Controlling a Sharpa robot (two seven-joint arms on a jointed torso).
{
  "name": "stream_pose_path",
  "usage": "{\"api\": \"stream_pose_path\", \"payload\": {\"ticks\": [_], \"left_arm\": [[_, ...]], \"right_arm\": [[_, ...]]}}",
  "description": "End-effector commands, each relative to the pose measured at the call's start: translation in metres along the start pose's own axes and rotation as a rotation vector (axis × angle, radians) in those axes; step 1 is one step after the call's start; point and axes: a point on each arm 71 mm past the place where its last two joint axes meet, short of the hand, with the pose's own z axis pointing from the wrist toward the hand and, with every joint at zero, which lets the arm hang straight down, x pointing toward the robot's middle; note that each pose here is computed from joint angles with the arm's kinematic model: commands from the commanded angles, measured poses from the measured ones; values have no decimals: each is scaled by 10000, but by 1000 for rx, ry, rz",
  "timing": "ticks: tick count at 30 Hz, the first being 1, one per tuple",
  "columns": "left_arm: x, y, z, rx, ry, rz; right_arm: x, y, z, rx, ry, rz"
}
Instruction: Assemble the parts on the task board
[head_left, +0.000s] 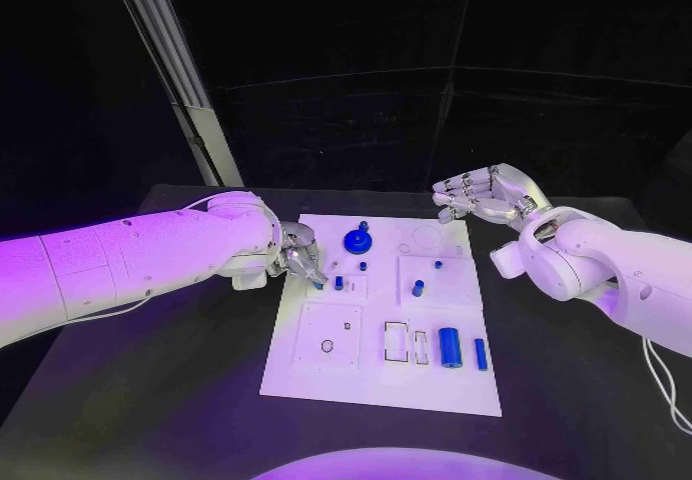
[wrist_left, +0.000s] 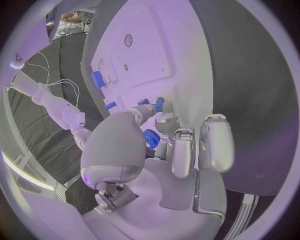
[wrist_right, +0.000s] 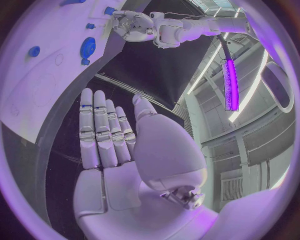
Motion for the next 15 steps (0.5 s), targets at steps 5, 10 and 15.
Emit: {"api": "stream_pose_path", "payload": {"ticks": [5, 10, 15], "left_arm": [[69, -10, 25, -10, 53, -1], [71, -7, 27, -14, 60, 0], [70, 0, 28, -17, 62, 0]], "right_arm": [[8, 21, 7, -12, 7, 6], [6, 20, 6, -12, 7, 6], [6, 19, 6, -12, 7, 6]]}}
